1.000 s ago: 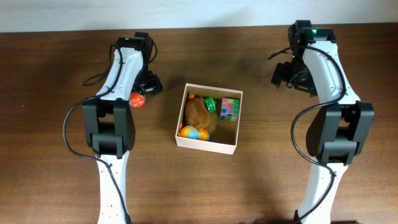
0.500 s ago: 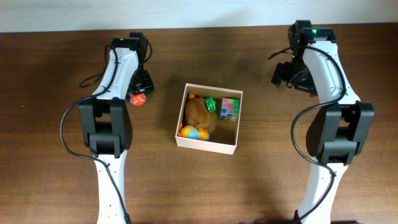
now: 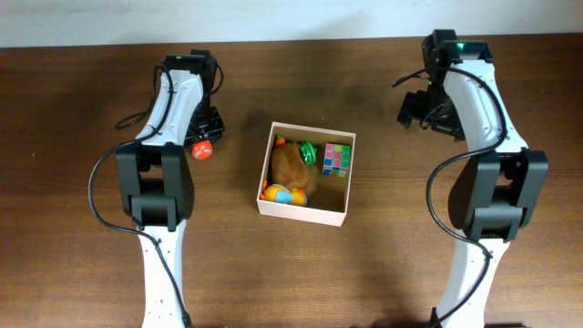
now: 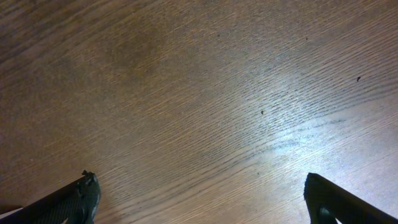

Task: Pack container
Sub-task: 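Lower the left gripper and close it on the red ball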

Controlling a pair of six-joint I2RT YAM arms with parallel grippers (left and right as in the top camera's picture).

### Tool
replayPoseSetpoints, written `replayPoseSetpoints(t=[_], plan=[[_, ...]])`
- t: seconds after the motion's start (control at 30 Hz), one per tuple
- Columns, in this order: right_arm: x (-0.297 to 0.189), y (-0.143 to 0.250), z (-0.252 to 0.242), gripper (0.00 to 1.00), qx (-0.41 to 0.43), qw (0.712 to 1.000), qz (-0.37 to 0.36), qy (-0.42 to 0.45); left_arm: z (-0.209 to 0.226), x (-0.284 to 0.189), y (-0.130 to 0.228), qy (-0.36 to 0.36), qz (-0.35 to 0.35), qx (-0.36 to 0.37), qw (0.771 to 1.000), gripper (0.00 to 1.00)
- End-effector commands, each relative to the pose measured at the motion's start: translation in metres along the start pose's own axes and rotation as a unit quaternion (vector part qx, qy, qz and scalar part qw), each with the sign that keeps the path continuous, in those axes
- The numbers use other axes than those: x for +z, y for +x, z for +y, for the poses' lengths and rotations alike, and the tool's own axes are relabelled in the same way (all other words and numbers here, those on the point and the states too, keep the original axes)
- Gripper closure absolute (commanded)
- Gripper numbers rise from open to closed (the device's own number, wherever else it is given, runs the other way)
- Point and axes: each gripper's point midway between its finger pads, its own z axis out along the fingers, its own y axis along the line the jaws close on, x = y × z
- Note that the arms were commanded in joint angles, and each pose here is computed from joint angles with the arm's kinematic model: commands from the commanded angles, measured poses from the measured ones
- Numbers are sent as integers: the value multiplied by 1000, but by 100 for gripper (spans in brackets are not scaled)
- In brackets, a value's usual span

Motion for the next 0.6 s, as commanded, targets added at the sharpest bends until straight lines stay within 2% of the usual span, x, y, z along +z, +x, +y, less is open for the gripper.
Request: replayPoseSetpoints(t=[0.0, 0.4, 0.5, 0.57], plan=[[-1, 0, 0, 1, 3, 1000, -2, 2, -3, -3, 1, 17, 9, 21, 1000, 58], [-1, 0, 0, 1, 3, 1000, -2, 2, -13, -85, -1, 63, -34, 100, 992, 58], [-1, 0, 0, 1, 3, 1000, -2, 2, -27, -112, 6, 91, -52, 149, 983, 58], [-1, 0, 0, 2, 3, 1000, -2, 2, -49, -131, 15, 133, -69, 207, 967, 57]])
